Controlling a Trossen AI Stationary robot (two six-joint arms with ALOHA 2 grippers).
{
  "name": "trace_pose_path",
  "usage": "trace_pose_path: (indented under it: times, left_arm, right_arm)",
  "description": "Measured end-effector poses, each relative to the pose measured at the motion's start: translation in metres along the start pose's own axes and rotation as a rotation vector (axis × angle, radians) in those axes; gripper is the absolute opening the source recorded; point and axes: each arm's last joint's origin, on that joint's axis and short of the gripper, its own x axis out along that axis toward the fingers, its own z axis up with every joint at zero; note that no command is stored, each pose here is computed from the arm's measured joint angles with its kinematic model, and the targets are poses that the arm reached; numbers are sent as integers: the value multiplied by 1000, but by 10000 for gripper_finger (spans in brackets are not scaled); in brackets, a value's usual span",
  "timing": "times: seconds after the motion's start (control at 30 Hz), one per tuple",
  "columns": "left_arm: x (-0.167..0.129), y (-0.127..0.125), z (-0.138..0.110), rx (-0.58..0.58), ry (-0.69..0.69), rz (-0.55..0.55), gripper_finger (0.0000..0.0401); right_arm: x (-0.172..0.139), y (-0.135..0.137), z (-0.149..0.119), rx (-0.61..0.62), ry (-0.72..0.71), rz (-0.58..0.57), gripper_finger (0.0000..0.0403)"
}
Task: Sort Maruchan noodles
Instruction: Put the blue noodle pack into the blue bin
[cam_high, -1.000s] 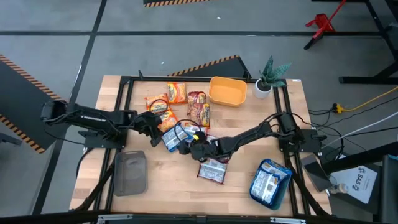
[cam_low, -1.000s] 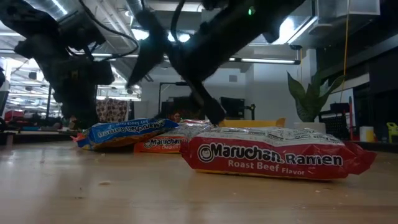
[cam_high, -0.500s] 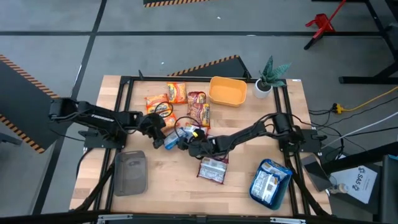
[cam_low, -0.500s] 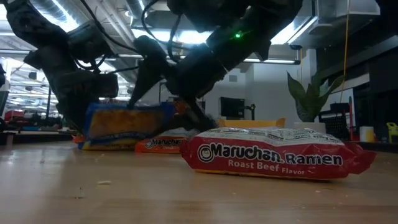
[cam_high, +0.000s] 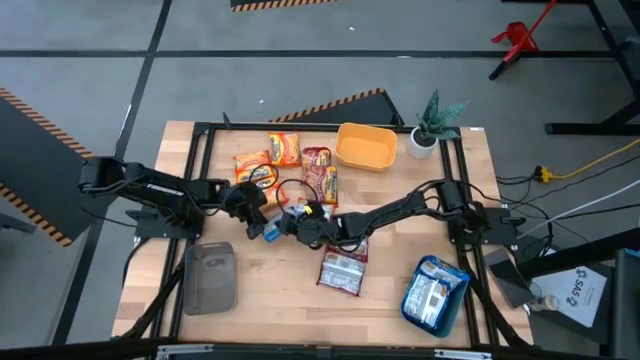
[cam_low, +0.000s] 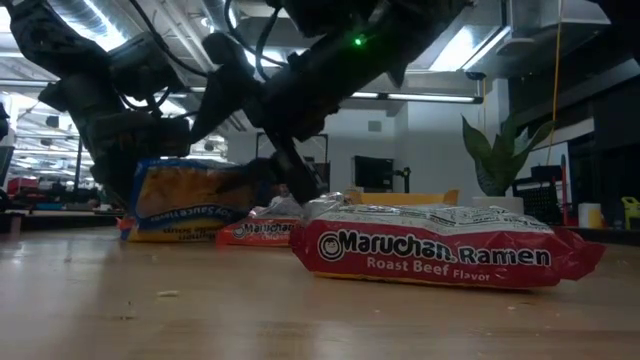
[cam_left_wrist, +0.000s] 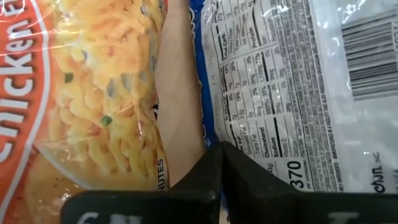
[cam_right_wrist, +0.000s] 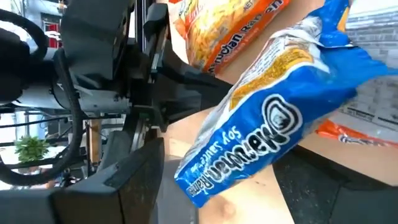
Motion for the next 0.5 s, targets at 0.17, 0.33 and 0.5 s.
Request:
trace_pose_path:
  times: [0.17,0.33,0.5]
  left_arm:
    - [0,0,1,0,-8,-4,0]
    - [0,-2,4,0,-37,-19,0]
    - [0,-4,7,-19,-70,-37,0]
  right_arm:
    - [1,-4,3,77,-4,-50,276]
    - [3,-14,12,116,-47,-150,276]
    - [7,-14,23,134,-69,-162,276]
